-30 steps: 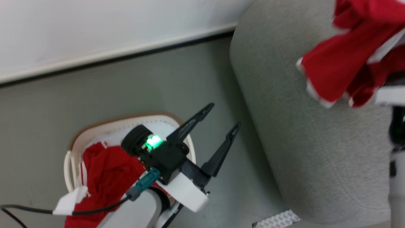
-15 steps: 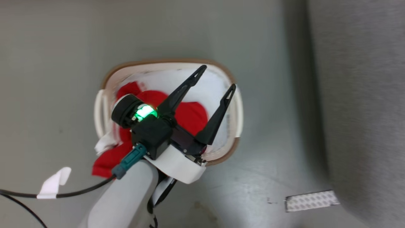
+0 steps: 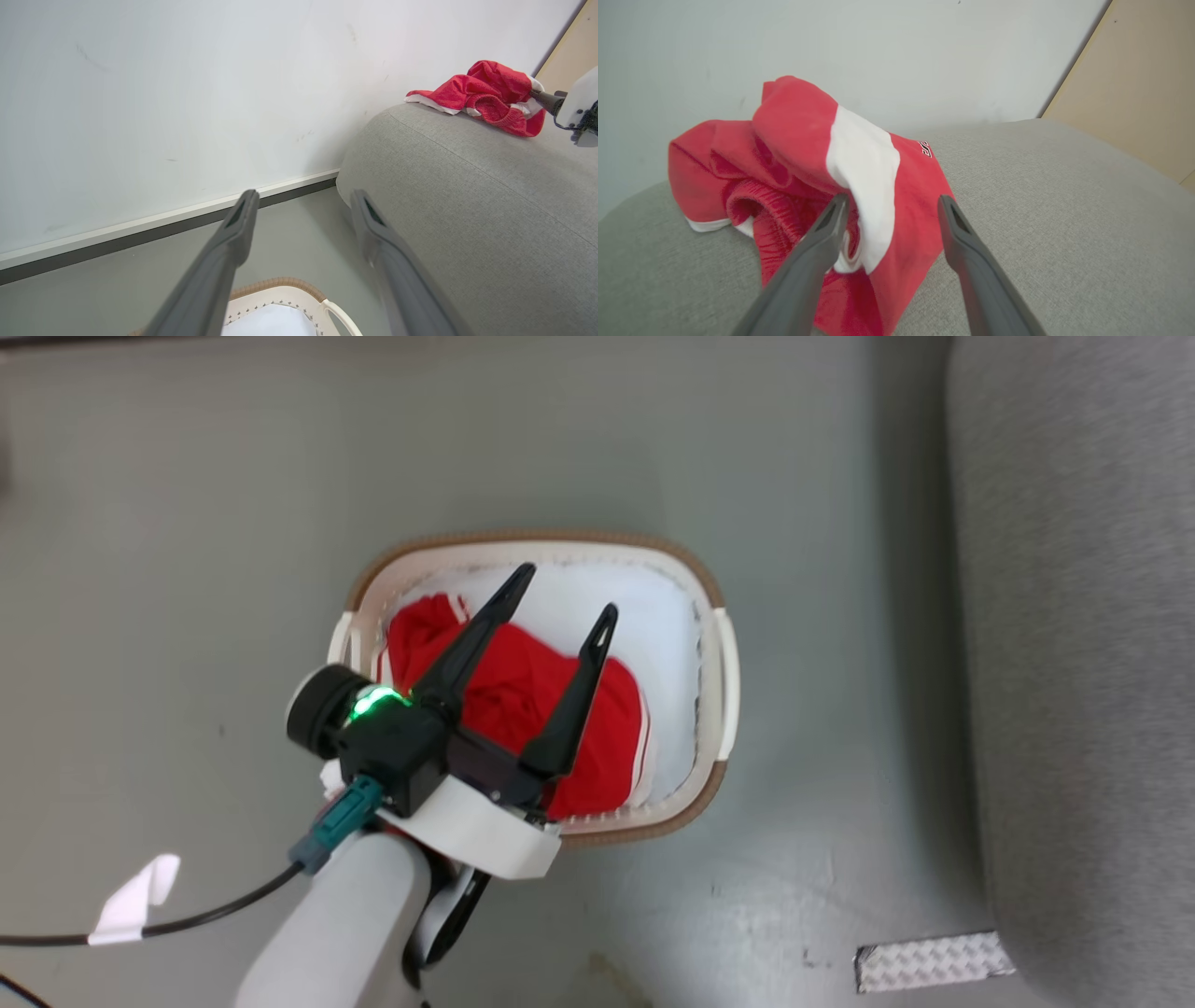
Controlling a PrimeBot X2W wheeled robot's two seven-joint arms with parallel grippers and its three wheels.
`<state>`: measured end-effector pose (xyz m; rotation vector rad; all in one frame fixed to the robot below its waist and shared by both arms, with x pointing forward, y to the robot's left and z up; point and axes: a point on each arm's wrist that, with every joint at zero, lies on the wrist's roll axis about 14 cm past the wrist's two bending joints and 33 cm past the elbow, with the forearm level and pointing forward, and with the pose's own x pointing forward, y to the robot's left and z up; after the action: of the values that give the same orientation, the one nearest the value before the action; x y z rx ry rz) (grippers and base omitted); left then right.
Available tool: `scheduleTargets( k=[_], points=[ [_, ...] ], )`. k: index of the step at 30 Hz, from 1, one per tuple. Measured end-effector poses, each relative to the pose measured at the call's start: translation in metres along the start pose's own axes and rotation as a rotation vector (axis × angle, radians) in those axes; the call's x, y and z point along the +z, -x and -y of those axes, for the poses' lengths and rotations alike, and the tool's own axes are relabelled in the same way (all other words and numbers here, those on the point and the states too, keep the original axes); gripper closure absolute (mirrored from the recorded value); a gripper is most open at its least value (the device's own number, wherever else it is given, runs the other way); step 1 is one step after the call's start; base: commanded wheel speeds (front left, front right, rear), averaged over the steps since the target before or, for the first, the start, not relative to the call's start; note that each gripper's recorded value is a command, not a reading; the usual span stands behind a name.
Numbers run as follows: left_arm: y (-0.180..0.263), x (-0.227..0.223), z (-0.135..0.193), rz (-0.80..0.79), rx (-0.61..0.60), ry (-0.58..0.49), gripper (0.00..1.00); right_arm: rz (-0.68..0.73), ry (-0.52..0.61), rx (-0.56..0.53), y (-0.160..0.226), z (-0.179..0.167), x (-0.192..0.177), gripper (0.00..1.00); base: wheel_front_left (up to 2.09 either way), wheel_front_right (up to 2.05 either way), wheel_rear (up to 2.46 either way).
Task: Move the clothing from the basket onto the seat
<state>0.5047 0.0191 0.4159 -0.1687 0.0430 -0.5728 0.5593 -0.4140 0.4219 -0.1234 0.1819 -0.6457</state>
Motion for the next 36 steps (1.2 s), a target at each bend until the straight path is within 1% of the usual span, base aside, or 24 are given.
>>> scheduleTargets(
  k=[4, 5, 8, 12, 18, 20, 23, 29, 32, 36],
  points=[
    [0.010, 0.014, 0.004, 0.011, 0.026, -0.005, 0.00, -0.010, 0.019, 0.034, 0.022, 0.010, 0.006, 0.00, 0.00, 0.00, 0.00],
    [0.013, 0.017, 0.004, 0.011, 0.038, -0.007, 0.00, 0.003, 0.033, 0.047, 0.027, 0.012, 0.013, 0.00, 0.00, 0.00, 0.00],
    [0.027, 0.028, 0.007, 0.018, 0.070, -0.014, 0.00, 0.090, 0.025, 0.067, 0.045, 0.019, 0.046, 0.00, 0.00, 0.00, 0.00],
    [0.050, 0.040, 0.008, 0.015, 0.123, -0.029, 0.00, 0.181, -0.057, 0.143, 0.084, 0.014, 0.072, 0.00, 0.00, 0.00, 0.00],
    [0.090, 0.066, -0.002, 0.048, 0.236, -0.067, 0.00, 0.298, -0.129, 0.285, 0.150, 0.009, 0.098, 0.00, 0.00, 0.00, 0.00],
    [0.105, 0.073, -0.005, 0.058, 0.271, -0.077, 0.00, 0.314, -0.159, 0.319, 0.170, 0.008, 0.099, 0.00, 0.00, 0.00, 0.00],
    [0.128, 0.082, -0.012, 0.073, 0.331, -0.100, 0.00, 0.308, -0.177, 0.389, 0.199, 0.001, 0.091, 0.00, 0.00, 0.00, 0.00],
    [0.171, 0.089, -0.020, 0.090, 0.432, -0.121, 0.00, 0.258, -0.233, 0.574, 0.258, -0.035, 0.070, 0.00, 0.00, 0.00, 0.00],
    [0.188, 0.088, -0.022, 0.090, 0.471, -0.127, 0.00, 0.240, -0.227, 0.650, 0.281, -0.050, 0.062, 0.00, 0.00, 0.00, 0.00],
    [0.208, 0.083, -0.028, 0.081, 0.526, -0.122, 0.00, 0.204, -0.233, 0.704, 0.301, -0.059, 0.048, 0.00, 0.00, 0.00, 0.00]
  ],
)
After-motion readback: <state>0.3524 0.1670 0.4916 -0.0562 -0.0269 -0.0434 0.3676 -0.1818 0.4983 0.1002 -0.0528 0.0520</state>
